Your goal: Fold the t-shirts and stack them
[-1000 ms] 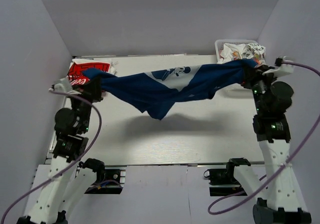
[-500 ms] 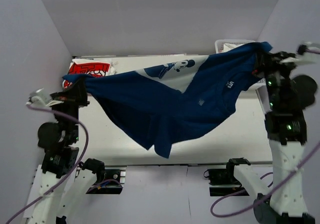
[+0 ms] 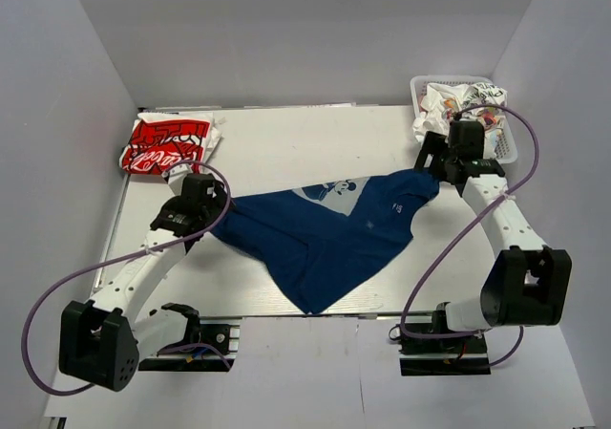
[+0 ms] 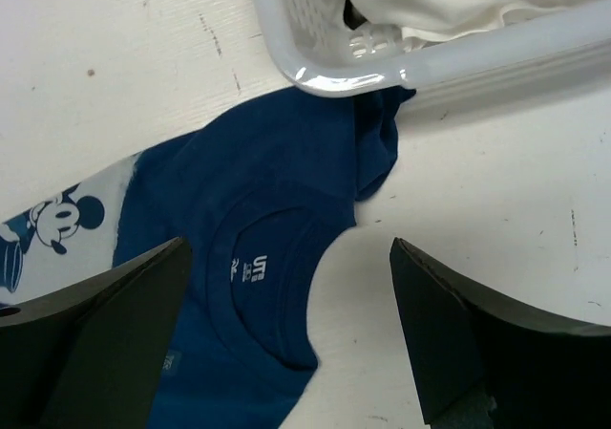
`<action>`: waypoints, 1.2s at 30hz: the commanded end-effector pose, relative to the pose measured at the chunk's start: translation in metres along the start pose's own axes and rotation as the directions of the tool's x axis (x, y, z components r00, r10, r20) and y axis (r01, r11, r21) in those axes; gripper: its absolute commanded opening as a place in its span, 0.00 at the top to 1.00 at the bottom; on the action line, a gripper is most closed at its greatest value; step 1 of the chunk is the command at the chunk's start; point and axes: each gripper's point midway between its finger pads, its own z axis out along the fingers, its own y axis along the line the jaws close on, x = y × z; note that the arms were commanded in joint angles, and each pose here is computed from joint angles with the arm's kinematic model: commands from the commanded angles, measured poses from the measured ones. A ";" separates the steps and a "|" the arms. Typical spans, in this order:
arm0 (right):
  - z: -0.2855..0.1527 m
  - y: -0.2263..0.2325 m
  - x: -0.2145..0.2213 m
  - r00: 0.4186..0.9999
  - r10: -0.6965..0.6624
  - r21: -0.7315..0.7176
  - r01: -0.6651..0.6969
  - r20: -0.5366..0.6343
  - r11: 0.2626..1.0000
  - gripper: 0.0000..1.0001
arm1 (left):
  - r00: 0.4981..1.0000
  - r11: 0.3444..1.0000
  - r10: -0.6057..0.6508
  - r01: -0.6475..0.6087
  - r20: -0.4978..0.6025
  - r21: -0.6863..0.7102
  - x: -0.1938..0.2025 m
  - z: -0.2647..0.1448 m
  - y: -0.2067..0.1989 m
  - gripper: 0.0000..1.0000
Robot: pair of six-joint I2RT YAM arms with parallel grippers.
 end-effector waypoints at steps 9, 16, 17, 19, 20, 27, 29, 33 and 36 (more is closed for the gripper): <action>-0.052 0.102 0.058 0.976 -0.219 -0.291 0.212 0.008 0.933 0.10 | 0.992 0.985 -0.079 0.093 0.098 -0.146 -0.023 0.016 0.026 0.00; -0.061 0.148 0.157 0.890 -0.448 -0.429 0.375 -0.082 0.822 0.10 | 0.999 1.000 0.000 0.000 -0.032 -0.006 -0.005 0.042 0.000 0.15; -0.063 0.154 0.176 0.875 -0.472 -0.457 0.378 -0.107 0.805 0.10 | 0.998 1.000 0.006 -0.006 -0.059 -0.005 0.004 0.044 0.001 0.15; -0.068 0.166 0.203 0.836 -0.532 -0.508 0.404 -0.133 0.761 0.10 | 0.998 1.000 0.003 -0.001 -0.067 0.023 0.011 0.047 -0.001 0.15; -0.075 0.171 0.216 0.810 -0.570 -0.529 0.427 -0.137 0.734 0.10 | 0.997 1.000 0.005 -0.003 -0.072 0.020 0.014 0.050 0.001 0.15; -0.099 0.193 0.275 0.650 -0.746 -0.560 0.566 -0.148 0.605 0.10 | 0.995 0.999 0.018 -0.015 -0.096 0.036 0.028 0.059 0.002 0.11; -0.113 0.209 0.287 0.632 -0.769 -0.604 0.575 -0.100 0.552 0.10 | 0.994 0.999 0.023 -0.020 -0.109 0.026 0.032 0.062 0.004 0.11; -0.131 0.236 0.302 0.596 -0.803 -0.686 0.585 0.002 0.433 0.10 | 0.994 1.000 0.018 -0.019 -0.112 -0.009 0.040 0.066 0.014 0.13; -0.141 0.249 0.322 0.537 -0.842 -0.723 0.600 0.047 0.342 0.10 | 0.995 0.999 0.011 -0.016 -0.094 -0.045 0.037 0.066 0.020 0.17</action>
